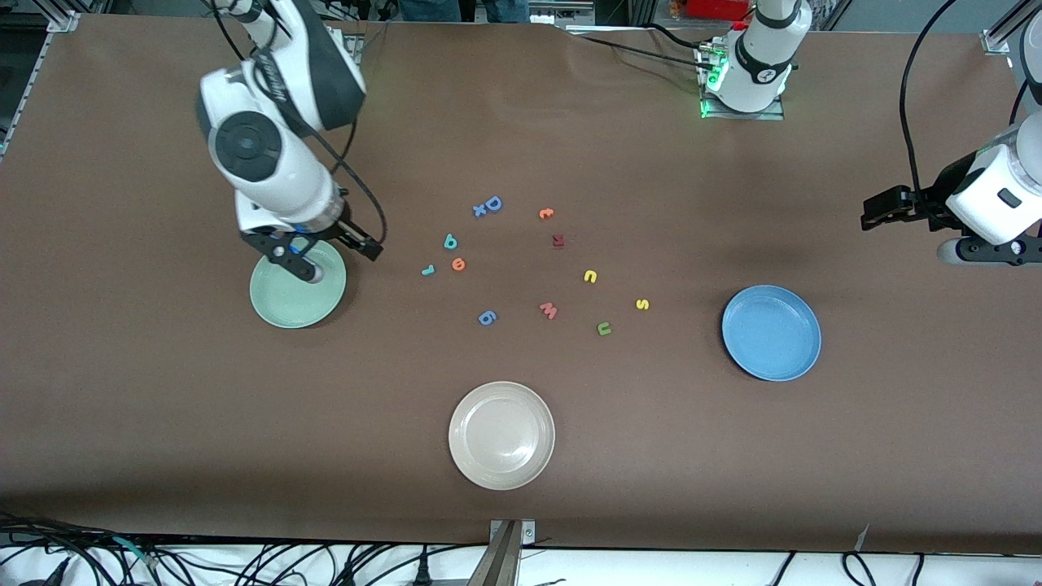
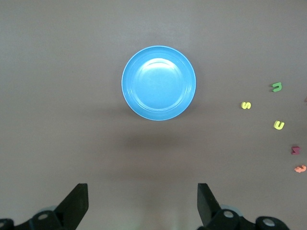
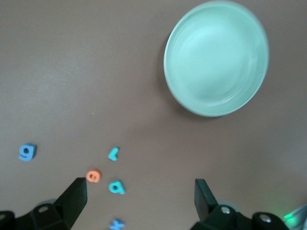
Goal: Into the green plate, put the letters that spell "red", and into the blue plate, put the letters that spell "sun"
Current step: 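Move the right gripper toward the teal letters beside the green plate, then grasp a teal letter with the right gripper while the left gripper reaches S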
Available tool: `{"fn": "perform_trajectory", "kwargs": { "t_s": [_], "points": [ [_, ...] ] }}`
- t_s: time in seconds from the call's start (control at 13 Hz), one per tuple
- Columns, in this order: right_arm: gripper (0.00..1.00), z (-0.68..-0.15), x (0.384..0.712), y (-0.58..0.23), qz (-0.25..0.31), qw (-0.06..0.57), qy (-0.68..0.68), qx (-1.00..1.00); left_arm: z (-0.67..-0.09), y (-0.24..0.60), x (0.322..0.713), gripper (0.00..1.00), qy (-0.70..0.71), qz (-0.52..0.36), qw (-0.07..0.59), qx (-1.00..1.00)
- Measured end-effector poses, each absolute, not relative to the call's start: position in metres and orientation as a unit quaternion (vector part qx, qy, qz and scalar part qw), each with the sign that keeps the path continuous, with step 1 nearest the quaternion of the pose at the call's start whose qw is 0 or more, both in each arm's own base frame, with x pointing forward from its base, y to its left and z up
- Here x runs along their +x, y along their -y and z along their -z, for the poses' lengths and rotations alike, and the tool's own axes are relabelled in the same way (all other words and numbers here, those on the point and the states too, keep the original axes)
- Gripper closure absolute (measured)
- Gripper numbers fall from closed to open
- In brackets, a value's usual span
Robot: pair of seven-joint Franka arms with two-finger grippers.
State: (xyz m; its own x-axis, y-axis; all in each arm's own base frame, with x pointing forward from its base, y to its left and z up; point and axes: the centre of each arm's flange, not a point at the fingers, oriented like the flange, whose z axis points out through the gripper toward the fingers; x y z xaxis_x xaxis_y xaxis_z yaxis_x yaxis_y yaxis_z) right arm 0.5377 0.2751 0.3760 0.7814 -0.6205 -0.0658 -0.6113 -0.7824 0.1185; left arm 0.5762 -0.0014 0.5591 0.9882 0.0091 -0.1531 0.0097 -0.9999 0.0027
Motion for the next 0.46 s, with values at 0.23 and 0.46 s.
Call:
{"fn": "perform_trajectory", "kwargs": {
  "t_s": [0.23, 0.46],
  "points": [
    [0.03, -0.311, 0.531, -0.312, 0.039, 0.062, 0.384, 0.921, -0.517, 0.003, 0.591, 0.0, -0.004, 0.11, 0.0, 0.994],
    [0.07, -0.262, 0.522, -0.312, 0.01, 0.029, 0.429, 0.903, -0.46, 0.015, 0.612, 0.0, 0.005, 0.142, -0.002, 0.99]
  ]
}}
